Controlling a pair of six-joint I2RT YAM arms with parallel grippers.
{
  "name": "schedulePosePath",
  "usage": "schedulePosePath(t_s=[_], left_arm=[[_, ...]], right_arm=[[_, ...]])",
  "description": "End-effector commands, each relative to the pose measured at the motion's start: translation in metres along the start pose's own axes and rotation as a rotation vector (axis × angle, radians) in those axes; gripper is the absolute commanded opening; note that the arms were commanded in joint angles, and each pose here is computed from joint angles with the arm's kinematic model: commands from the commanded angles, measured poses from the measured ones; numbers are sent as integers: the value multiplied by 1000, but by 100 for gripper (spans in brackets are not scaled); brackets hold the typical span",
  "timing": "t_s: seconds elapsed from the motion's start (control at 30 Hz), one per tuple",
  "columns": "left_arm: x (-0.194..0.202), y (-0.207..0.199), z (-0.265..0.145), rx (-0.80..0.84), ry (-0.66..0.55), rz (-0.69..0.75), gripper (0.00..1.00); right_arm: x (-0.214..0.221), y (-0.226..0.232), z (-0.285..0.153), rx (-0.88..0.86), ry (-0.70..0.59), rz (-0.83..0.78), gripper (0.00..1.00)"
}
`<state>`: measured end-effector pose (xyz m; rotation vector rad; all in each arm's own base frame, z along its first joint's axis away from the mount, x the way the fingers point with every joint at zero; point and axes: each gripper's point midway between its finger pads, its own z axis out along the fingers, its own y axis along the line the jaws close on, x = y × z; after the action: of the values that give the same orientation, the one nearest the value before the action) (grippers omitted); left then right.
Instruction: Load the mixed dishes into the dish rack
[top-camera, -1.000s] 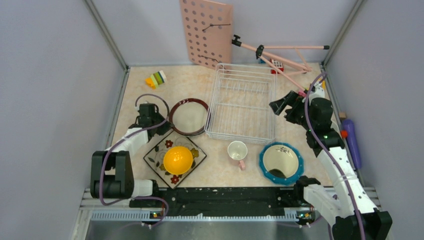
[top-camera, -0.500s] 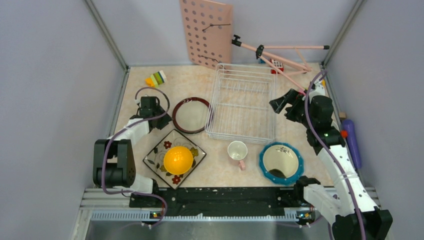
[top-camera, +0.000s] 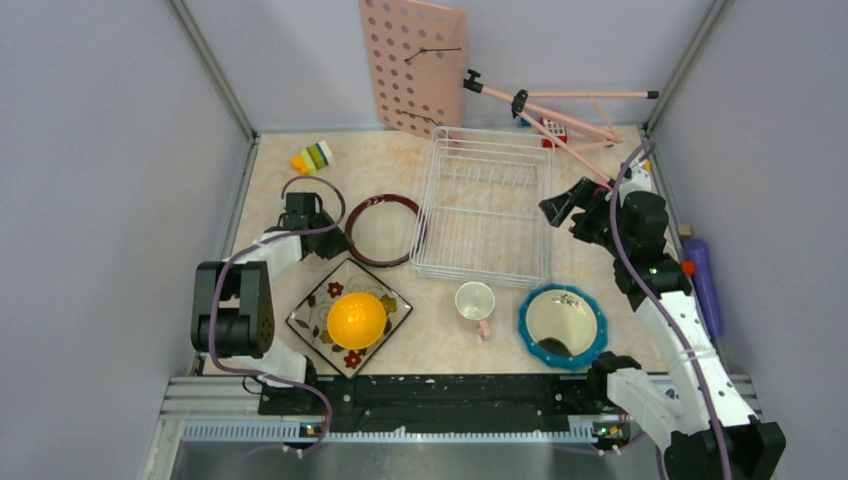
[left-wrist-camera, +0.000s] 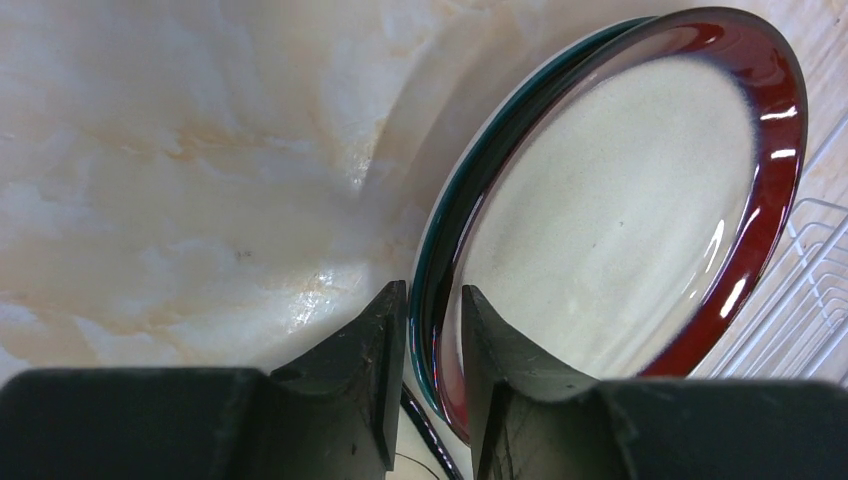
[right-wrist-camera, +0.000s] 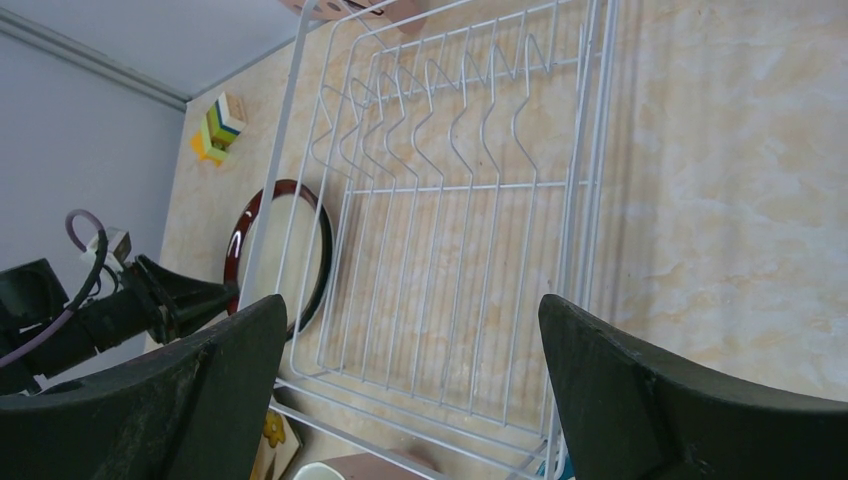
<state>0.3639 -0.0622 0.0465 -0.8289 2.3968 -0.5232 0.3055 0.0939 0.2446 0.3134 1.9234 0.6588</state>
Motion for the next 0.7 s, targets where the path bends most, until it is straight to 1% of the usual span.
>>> schedulePosePath(t_s=[0.0,0.1,0.23,0.37,0.67], left_arm=[[-15,-18,-8,61,-48,35,31],[-19,-15,-14,42,-83,43,31],[-22,-17,-19,42,-90,52,28],[-24,-21,-23,46,-89,60,31],[-10,-22,-5,75,-4,41,30]], right_arm=[[-17,15,-5,-44,-53,-30,95],[-17,16,-4,-48,-50,-32,95],[-16,16,-2,-50,-44,-29,95],[-15,17,-2,-59,-35,-27,95],[-15,18,-2,-62,-33,-29,95]])
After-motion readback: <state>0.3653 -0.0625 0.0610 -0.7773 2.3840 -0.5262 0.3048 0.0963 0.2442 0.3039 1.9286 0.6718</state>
